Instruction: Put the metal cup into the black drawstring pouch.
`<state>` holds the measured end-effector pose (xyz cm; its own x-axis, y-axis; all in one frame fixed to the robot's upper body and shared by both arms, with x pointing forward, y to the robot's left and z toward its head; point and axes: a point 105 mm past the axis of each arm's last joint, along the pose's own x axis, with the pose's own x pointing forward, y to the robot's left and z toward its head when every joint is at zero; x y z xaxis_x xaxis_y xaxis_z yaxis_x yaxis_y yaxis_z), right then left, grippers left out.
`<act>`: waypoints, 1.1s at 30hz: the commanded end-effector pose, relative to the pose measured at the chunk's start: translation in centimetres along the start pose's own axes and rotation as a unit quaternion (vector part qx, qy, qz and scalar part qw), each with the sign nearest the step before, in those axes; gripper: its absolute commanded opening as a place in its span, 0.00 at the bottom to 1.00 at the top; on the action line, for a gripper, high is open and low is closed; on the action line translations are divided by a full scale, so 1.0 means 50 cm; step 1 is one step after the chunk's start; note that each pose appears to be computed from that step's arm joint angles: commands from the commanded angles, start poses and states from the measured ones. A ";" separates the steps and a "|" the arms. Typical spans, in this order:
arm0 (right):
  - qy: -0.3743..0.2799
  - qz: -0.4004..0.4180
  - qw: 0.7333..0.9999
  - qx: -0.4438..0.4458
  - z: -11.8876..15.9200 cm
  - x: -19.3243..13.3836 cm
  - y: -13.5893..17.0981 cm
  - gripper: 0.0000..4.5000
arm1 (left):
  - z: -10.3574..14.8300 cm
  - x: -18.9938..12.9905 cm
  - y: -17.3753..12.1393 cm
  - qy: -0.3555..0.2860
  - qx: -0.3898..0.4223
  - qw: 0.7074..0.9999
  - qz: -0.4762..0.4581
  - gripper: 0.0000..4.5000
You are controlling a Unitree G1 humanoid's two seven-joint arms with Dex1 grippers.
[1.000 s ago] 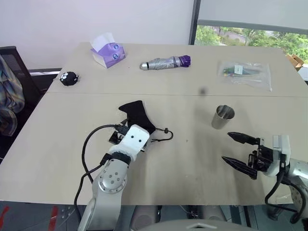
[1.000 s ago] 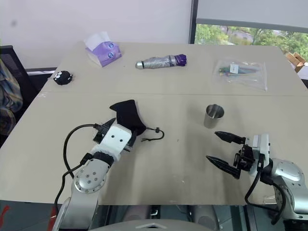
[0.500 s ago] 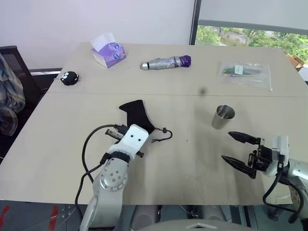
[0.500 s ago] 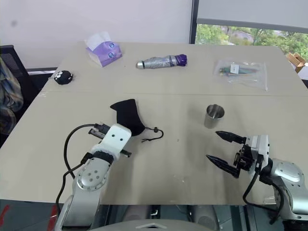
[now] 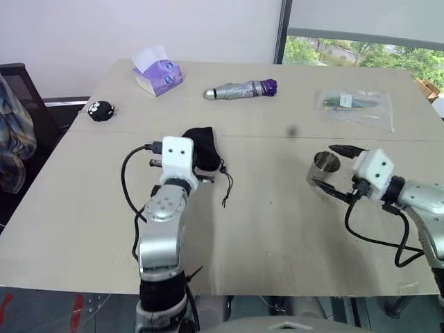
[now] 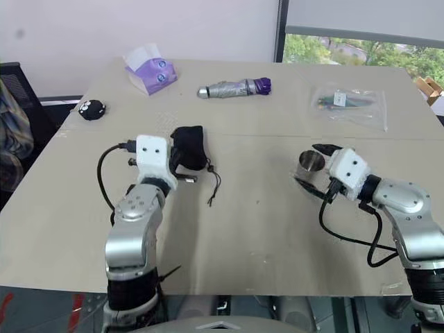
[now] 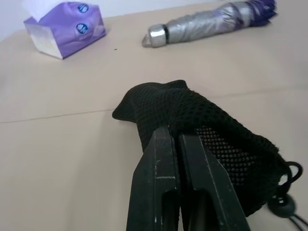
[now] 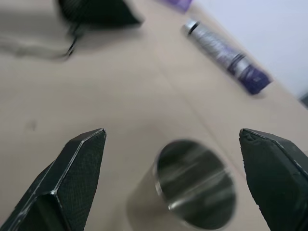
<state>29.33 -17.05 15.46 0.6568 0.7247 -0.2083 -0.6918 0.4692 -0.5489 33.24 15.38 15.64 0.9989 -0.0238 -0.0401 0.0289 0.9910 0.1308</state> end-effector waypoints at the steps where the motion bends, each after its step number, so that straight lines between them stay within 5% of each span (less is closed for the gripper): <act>1: 0.053 0.052 0.995 -0.072 -0.018 -0.004 0.019 1.00 | 0.013 0.021 -0.020 0.021 -0.058 0.998 -0.016 0.01; 4: 0.143 0.068 0.981 -0.114 -0.073 -0.022 0.020 0.82 | 0.011 0.038 -0.062 0.072 -0.101 0.990 -0.066 0.00; 11: 0.191 0.061 0.967 -0.157 -0.075 -0.047 -0.012 0.02 | 0.045 0.055 -0.098 0.104 -0.108 0.978 -0.148 0.00; 19: 0.054 -0.043 0.995 -0.068 0.057 0.012 -0.042 0.01 | 0.091 0.081 -0.123 0.108 -0.158 0.951 -0.241 0.00; 26: -0.061 -0.039 0.997 -0.018 0.179 0.094 -0.009 0.01 | 0.124 0.082 -0.150 0.109 -0.225 0.918 -0.307 0.00; 33: -0.061 0.035 0.997 -0.038 0.190 0.129 0.059 0.01 | 0.138 0.076 -0.165 0.111 -0.249 0.900 -0.340 0.00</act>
<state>29.47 -6.68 19.14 0.5803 0.7959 -0.1724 -0.7275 0.4116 -0.5489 37.29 6.80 19.79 0.7398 -0.6452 -0.1908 0.5103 0.7230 -0.4658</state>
